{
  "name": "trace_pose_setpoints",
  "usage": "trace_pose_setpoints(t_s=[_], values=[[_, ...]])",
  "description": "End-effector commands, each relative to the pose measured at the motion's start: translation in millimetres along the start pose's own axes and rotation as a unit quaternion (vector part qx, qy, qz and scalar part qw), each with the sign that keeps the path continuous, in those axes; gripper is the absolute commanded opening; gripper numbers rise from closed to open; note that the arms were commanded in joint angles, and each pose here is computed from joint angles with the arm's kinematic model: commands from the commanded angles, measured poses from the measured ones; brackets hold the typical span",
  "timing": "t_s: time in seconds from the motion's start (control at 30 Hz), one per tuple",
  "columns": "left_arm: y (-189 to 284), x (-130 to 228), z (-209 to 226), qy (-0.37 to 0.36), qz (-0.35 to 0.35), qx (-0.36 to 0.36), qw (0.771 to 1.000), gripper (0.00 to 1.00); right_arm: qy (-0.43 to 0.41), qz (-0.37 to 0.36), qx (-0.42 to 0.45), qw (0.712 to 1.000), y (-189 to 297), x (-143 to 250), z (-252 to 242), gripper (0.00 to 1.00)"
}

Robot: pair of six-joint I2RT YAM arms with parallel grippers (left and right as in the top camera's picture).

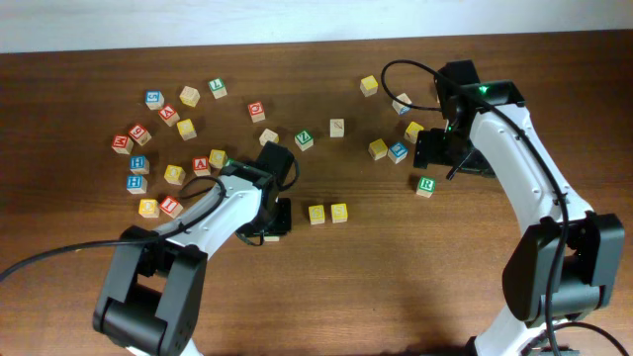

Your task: Spell out RSS

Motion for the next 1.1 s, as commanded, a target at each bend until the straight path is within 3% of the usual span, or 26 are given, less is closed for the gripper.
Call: trace_pose_setpoints(t_s=[0.0,0.6,1.07], values=[[-7,8,3,-0.015,0.014,-0.004,1.0,0.37,0.003,0.001,0.009,1.0,-2,0,-3,0.98],[-6,-1,2,-0.014,-0.006,-0.007,1.0,0.25,0.003,0.001,0.009,1.0,-2,0,-3,0.98],[13,-35,-29,0.038,-0.065,0.07,0.995,0.26,0.003,0.001,0.009,1.0,-2,0,-3,0.98]])
Point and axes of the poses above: each gripper's point midway between its finger pads, its own y axis back along the fingers, its own z axis along the line the jaws close on, x = y × z, the point moved 4 cm from there along y, back along the fingers, and after that the axes turned 4 degrees about y, right-handed, at the moved point
